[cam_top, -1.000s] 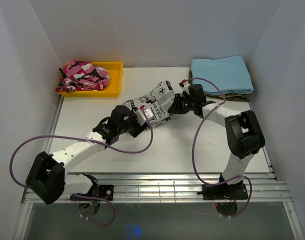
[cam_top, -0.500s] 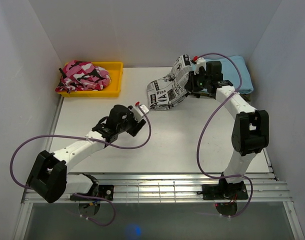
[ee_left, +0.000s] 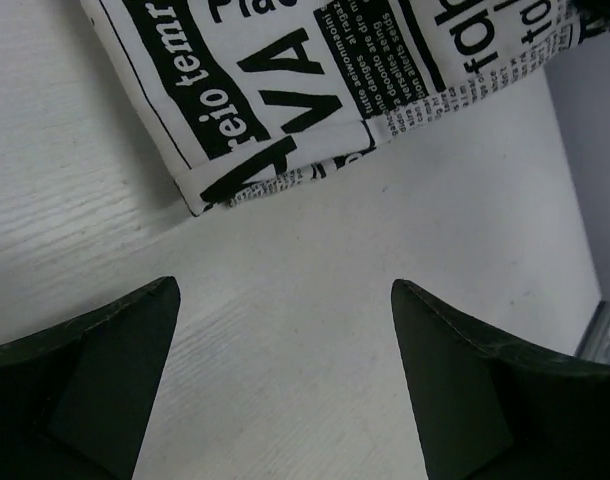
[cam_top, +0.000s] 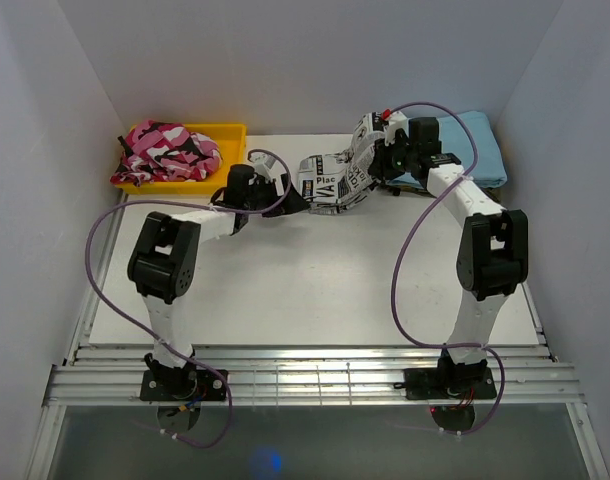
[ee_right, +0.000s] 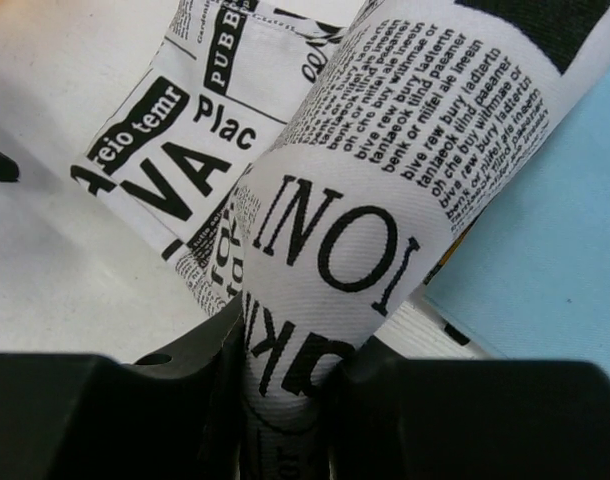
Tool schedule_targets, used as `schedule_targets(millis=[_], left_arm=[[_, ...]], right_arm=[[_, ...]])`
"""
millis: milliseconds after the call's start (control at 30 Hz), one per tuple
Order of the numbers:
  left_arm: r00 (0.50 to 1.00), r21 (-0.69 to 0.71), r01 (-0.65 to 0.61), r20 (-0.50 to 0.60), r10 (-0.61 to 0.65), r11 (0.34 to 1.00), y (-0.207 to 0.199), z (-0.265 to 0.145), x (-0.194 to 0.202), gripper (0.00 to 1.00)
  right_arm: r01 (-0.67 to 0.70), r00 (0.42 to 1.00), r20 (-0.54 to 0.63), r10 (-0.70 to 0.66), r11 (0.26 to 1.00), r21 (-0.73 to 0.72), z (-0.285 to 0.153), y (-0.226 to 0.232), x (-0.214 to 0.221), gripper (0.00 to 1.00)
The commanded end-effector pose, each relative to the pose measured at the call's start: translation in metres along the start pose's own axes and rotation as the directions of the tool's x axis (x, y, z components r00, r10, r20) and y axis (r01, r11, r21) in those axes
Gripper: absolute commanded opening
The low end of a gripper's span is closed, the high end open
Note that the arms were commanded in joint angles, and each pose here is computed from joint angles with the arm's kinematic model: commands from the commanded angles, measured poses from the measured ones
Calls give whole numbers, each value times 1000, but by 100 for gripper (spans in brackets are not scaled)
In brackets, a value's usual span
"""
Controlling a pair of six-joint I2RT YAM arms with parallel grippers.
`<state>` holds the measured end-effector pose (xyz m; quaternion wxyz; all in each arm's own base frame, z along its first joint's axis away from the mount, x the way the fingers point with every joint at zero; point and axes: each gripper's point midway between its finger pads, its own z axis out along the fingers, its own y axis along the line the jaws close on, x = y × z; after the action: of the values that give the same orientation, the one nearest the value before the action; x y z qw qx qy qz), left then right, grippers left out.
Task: Fold and stack the trousers
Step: Neatly place the folded trousers to the corner
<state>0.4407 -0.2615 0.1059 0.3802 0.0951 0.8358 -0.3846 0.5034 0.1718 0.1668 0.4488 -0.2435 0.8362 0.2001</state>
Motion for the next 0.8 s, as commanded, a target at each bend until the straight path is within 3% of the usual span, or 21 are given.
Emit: schedule_targets(millis=[0, 200, 367, 500, 667, 767], left_arm=[[966, 130, 248, 38, -255, 960, -21, 21, -15, 98], [895, 59, 431, 98, -434, 901, 18, 61, -12, 98], [868, 14, 475, 155, -471, 880, 35, 83, -17, 98], [844, 11, 525, 126, -522, 851, 32, 100, -2, 98], [833, -103, 553, 89, -546, 827, 42, 116, 26, 98], [840, -198, 540, 63, -540, 818, 47, 124, 47, 90]], right_arm=[[120, 980, 155, -122, 992, 27, -11, -7, -65, 8], [153, 970, 186, -154, 988, 21, -8, -9, -87, 8], [133, 981, 142, -133, 991, 10, 8, -14, -69, 8], [114, 986, 119, -115, 993, 10, 17, -18, -58, 8], [110, 988, 103, -111, 994, 21, 26, -23, -50, 8], [109, 988, 104, -112, 994, 32, 29, -27, -51, 8]])
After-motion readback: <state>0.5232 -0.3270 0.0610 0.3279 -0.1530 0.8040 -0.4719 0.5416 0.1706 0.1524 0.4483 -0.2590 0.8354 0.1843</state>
